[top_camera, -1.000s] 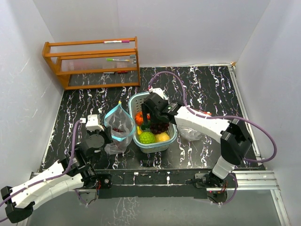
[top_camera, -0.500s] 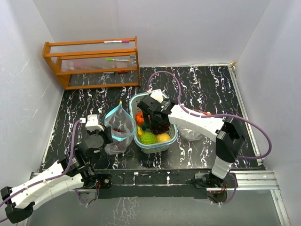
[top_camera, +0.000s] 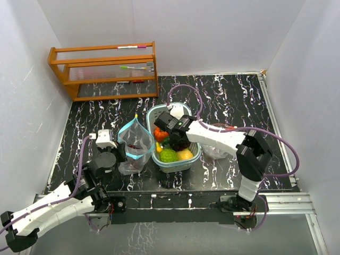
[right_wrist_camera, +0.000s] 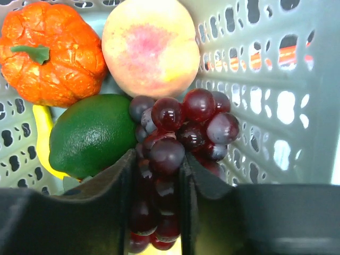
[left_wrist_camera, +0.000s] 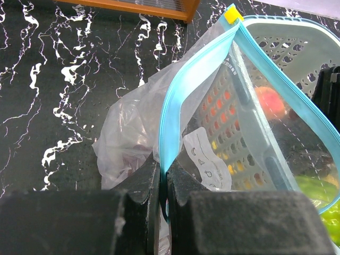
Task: Place the food in the zip-top bag and seal the zipper
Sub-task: Pick up the fake fruit from the bin, then place the fake fruit in the zipper food storage bag.
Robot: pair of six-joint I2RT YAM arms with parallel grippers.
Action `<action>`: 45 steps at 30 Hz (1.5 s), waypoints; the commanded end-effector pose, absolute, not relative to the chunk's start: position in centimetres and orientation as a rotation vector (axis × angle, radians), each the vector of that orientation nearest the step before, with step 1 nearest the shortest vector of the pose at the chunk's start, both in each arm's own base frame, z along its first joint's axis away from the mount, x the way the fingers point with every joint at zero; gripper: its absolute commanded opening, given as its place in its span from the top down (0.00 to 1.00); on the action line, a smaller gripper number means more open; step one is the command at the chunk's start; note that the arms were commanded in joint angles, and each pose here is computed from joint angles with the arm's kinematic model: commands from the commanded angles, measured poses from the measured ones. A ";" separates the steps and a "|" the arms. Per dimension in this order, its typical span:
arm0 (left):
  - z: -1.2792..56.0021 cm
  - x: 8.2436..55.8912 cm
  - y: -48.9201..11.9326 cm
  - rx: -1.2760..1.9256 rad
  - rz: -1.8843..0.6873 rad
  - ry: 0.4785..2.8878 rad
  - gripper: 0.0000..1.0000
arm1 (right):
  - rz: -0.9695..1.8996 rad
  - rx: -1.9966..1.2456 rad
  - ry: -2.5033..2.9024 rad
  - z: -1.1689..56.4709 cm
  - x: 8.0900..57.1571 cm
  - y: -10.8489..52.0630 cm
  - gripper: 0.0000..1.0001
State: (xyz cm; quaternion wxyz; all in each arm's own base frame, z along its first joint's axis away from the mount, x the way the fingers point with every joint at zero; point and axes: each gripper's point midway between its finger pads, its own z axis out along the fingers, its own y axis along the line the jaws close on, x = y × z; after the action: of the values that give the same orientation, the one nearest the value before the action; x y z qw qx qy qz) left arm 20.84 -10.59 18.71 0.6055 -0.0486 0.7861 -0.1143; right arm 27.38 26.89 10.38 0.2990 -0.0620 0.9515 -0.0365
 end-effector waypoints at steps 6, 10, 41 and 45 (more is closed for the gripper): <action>20.7 21.1 -10.8 -0.145 -0.304 1.783 1.00 | 0.105 -0.071 2.276 20.9 29.5 27.3 0.92; 20.7 21.1 -10.9 -0.142 -0.303 1.783 1.00 | 0.267 -0.101 2.186 26.4 28.8 27.5 0.92; 21.3 21.2 -12.2 -0.122 -0.359 1.785 1.00 | 1.248 -0.557 1.766 39.8 22.5 40.5 0.92; 21.5 21.0 -12.0 -0.124 -0.368 1.779 1.00 | 1.274 -0.580 1.809 37.7 22.6 41.9 0.92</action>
State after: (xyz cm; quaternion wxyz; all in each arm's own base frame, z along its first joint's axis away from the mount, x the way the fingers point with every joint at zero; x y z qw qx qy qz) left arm 21.02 -12.00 18.88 0.5986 -0.0366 0.7891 -0.1329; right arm 22.82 40.20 35.29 0.3976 -0.2235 0.7618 0.4600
